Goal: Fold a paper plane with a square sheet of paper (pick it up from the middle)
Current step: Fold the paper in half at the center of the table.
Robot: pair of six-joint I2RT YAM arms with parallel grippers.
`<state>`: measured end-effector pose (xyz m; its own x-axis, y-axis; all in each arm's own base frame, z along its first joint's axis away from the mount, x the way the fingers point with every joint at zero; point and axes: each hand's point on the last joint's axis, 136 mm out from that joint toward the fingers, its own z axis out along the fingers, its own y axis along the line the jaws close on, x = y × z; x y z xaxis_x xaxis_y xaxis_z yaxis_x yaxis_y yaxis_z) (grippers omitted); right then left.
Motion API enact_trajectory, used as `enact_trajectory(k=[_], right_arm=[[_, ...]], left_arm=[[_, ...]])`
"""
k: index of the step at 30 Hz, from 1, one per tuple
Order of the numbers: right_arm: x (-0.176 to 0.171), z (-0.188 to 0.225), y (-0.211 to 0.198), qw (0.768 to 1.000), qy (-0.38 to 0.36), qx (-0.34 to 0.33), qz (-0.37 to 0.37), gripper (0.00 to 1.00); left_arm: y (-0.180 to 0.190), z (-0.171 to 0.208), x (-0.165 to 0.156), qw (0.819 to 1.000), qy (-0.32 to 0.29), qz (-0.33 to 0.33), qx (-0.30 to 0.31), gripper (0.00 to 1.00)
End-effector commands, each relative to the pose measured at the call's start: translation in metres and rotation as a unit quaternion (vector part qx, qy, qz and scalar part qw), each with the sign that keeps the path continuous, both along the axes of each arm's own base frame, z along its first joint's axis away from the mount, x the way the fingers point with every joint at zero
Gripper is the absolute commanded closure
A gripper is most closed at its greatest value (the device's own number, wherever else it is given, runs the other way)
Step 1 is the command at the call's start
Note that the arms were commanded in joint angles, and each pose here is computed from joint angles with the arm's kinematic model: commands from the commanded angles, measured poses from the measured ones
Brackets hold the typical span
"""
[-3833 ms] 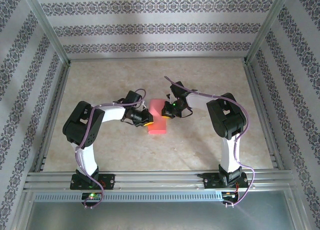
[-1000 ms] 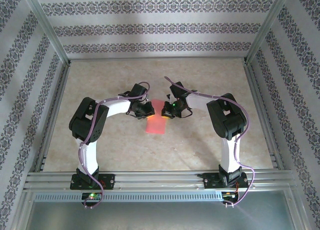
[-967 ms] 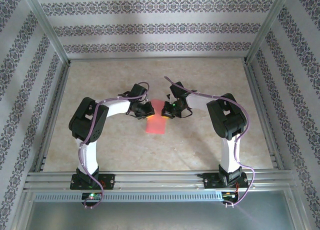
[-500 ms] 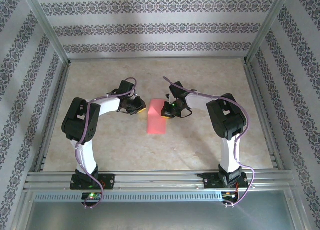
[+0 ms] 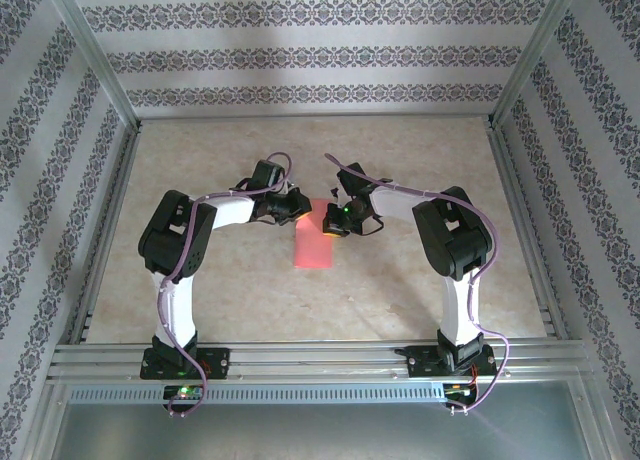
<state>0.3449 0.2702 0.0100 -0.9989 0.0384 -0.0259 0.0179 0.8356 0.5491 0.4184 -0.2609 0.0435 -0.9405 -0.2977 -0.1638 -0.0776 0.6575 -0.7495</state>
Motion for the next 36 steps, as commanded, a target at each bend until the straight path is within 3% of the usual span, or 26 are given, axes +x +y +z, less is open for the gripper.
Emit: enact_trajectory(k=[1,21,29,36], right_arm=[[-0.058,-0.076,-0.069,0.978,0.113,-0.174,-0.009,0.94],[-0.067,-0.080,-0.076,0.975,0.123,-0.184,0.000,0.94],[-0.067,-0.081,-0.077,0.975,0.122,-0.185,0.004,0.94],[-0.065,-0.080,-0.074,0.976,0.122,-0.181,0.003,0.94]], left_arm=[[0.000,-0.008,-0.002,1.000,-0.004,-0.006,0.013,0.89],[0.049,-0.045,0.011,0.996,0.006,0.042,0.077,0.89],[0.070,-0.023,0.035,0.994,-0.017,0.055,0.094,0.88],[0.036,0.014,0.011,0.998,-0.037,0.025,0.050,0.88]])
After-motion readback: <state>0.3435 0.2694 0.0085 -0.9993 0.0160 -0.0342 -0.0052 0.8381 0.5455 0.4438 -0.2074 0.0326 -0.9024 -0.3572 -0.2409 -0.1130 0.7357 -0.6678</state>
